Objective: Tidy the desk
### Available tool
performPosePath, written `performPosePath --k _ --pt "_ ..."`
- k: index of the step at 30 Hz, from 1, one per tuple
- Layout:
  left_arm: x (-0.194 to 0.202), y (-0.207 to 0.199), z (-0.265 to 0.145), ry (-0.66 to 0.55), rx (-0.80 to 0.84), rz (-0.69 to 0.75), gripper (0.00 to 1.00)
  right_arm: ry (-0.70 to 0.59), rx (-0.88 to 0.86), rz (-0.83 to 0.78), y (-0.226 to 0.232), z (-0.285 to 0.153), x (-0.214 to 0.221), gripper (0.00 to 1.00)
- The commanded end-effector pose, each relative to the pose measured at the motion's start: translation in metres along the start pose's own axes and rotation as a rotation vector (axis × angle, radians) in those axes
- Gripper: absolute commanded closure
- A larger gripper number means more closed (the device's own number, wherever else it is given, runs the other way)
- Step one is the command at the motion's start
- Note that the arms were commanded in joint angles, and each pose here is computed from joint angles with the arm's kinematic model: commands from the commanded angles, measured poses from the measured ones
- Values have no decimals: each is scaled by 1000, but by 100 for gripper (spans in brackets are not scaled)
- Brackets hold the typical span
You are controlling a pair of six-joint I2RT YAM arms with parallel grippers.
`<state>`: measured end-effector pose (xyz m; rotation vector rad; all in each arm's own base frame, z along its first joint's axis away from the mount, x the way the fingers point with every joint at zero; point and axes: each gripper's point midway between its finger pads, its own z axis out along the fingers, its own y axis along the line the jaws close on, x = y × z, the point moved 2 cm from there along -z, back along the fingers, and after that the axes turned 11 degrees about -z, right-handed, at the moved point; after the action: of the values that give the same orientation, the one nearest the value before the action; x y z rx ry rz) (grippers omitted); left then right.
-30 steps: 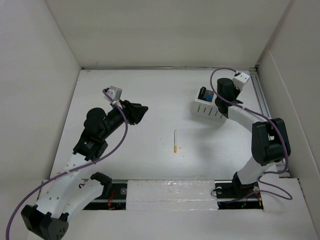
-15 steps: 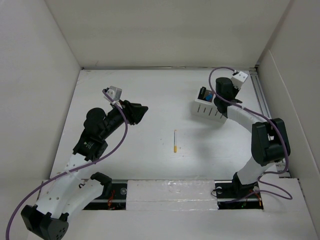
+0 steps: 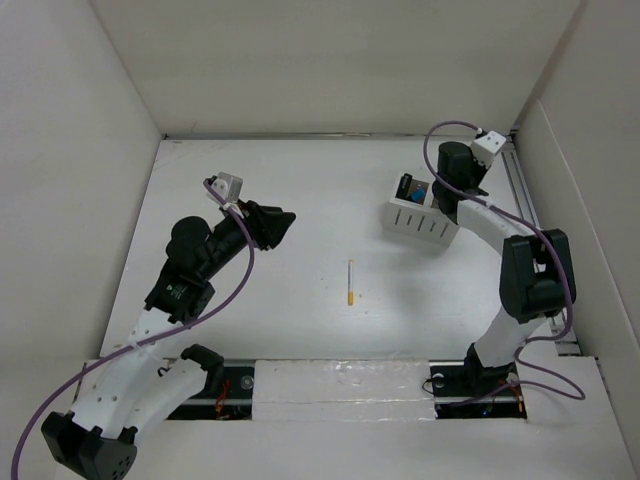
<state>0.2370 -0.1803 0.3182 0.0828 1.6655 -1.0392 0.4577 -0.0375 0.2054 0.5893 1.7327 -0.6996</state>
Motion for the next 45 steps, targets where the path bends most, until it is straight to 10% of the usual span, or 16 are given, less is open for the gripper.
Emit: performPosePath --k 1,45 --pt "-12 -10 0 -47 39 20 62 -24 64 -3 1 10 -6 98" --pt "-10 -6 2 -46 23 13 61 -88 362 -119 9 -8 6 95"
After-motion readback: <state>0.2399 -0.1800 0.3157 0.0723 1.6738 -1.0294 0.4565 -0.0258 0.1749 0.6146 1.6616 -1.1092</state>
